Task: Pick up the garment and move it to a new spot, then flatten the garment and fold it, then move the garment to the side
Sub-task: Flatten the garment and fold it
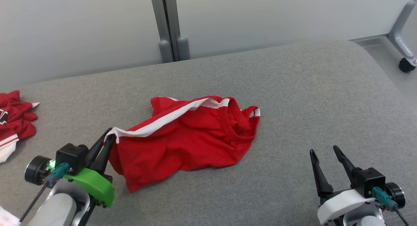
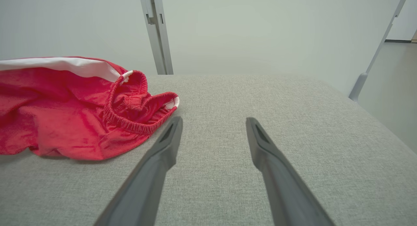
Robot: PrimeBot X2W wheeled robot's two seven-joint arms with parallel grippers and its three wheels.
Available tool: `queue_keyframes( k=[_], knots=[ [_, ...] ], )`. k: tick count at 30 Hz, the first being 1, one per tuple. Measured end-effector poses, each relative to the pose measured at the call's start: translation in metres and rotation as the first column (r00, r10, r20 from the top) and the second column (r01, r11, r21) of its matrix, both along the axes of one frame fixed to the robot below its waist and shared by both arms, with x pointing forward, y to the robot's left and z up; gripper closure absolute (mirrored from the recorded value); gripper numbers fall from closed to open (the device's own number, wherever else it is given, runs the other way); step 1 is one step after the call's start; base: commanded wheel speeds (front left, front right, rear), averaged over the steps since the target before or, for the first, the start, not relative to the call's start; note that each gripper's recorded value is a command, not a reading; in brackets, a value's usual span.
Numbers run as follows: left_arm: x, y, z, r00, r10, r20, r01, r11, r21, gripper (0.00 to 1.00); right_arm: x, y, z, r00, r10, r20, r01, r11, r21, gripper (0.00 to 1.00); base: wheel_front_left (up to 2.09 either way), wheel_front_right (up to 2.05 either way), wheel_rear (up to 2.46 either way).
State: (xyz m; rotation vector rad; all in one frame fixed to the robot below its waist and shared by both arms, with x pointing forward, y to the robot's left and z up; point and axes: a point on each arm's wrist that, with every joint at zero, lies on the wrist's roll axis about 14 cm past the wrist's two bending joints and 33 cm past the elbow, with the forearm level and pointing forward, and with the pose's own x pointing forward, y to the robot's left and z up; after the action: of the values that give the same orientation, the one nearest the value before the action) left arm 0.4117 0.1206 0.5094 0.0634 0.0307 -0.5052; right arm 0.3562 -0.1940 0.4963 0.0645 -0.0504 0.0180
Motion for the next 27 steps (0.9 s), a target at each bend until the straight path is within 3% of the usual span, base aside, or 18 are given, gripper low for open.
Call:
queue_keyframes(
  k=[10,12,13,14,15,16,27],
  knots=[
    [0.018,0.033,-0.050,0.985,0.098,-0.141,-0.093,0.995,0.044,0.97,0.006,-0.001,-0.011,0.999,-0.001,-0.034,0.000,1.000,-0.019,0.00,0.00,0.00,0.00],
    [0.021,0.034,-0.060,0.978,0.118,-0.174,-0.113,0.993,0.038,0.78,0.009,-0.002,-0.012,0.999,-0.003,-0.039,0.002,1.000,-0.020,0.00,0.00,0.00,0.00],
    [0.023,0.034,-0.065,0.974,0.128,-0.188,-0.125,0.992,0.031,0.57,0.010,-0.003,-0.014,0.999,-0.005,-0.044,0.004,1.000,-0.022,0.00,0.00,0.00,0.00],
    [0.024,0.035,-0.067,0.972,0.135,-0.195,-0.132,0.991,0.025,0.50,0.010,-0.003,-0.015,0.999,-0.007,-0.048,0.006,1.000,-0.022,0.00,0.00,0.00,0.00],
    [0.026,0.035,-0.068,0.969,0.144,-0.199,-0.144,0.989,0.014,0.04,0.010,-0.004,-0.017,0.998,-0.010,-0.055,0.009,1.000,-0.024,0.00,0.00,0.00,0.00],
    [0.028,0.035,-0.069,0.968,0.152,-0.202,-0.154,0.988,0.005,0.00,0.011,-0.005,-0.019,0.998,-0.012,-0.061,0.011,1.000,-0.025,0.00,0.00,0.00,0.00],
    [0.018,0.064,-0.065,0.942,0.277,-0.188,-0.292,0.955,-0.058,0.00,0.015,0.001,-0.017,0.999,0.008,-0.053,-0.009,1.000,-0.026,0.00,0.00,0.00,0.00]
  ],
)
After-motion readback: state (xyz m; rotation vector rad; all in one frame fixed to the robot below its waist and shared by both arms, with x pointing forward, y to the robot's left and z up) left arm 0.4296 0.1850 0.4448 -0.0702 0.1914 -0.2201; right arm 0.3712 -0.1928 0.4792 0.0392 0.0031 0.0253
